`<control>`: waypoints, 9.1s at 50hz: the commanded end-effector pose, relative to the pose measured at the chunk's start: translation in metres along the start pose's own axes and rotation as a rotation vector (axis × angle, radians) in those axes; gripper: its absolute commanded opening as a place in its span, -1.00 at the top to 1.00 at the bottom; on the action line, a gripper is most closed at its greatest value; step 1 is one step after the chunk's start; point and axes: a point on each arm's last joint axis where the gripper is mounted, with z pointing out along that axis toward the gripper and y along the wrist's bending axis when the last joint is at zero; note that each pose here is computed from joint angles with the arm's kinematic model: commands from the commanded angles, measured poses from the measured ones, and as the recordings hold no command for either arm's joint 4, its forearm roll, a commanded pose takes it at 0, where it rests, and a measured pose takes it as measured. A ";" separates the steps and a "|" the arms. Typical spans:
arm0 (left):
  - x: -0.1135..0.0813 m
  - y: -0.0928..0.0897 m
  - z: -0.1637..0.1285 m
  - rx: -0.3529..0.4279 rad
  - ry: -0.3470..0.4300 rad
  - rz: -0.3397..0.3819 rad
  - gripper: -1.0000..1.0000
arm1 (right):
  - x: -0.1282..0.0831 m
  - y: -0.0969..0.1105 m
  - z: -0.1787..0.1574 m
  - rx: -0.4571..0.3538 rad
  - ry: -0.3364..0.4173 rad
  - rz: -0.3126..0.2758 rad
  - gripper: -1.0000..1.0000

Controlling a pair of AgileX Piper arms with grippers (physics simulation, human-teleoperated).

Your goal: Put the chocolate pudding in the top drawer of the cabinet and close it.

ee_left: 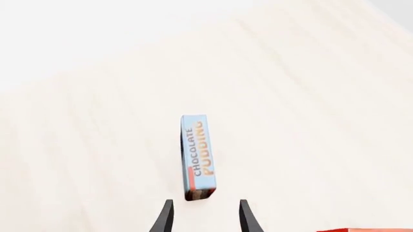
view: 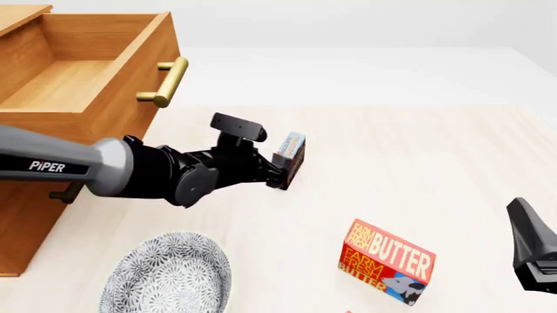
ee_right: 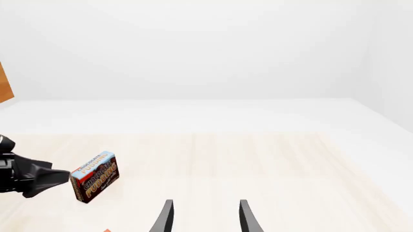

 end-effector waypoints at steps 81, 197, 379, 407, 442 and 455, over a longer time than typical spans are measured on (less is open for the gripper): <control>0.023 0.004 0.062 -0.013 0.055 -0.100 -1.00 | 0.000 0.000 0.000 0.000 0.000 0.000 -1.00; -0.014 -0.035 -0.052 0.115 -0.133 -0.076 1.00 | 0.000 0.000 0.000 0.000 0.000 0.000 -1.00; -0.126 0.071 -0.318 -0.481 -0.261 0.082 1.00 | 0.000 0.000 0.000 0.000 0.000 0.000 -1.00; -0.118 0.086 -0.315 -0.533 -0.155 0.051 1.00 | 0.000 0.000 0.000 0.000 0.000 0.000 -1.00; -0.121 0.114 -0.291 -0.572 -0.081 0.020 1.00 | 0.000 0.000 0.000 0.000 0.000 0.000 -1.00; -0.127 0.121 -0.281 -0.567 -0.058 0.019 1.00 | 0.000 0.000 0.000 0.000 0.000 0.000 -1.00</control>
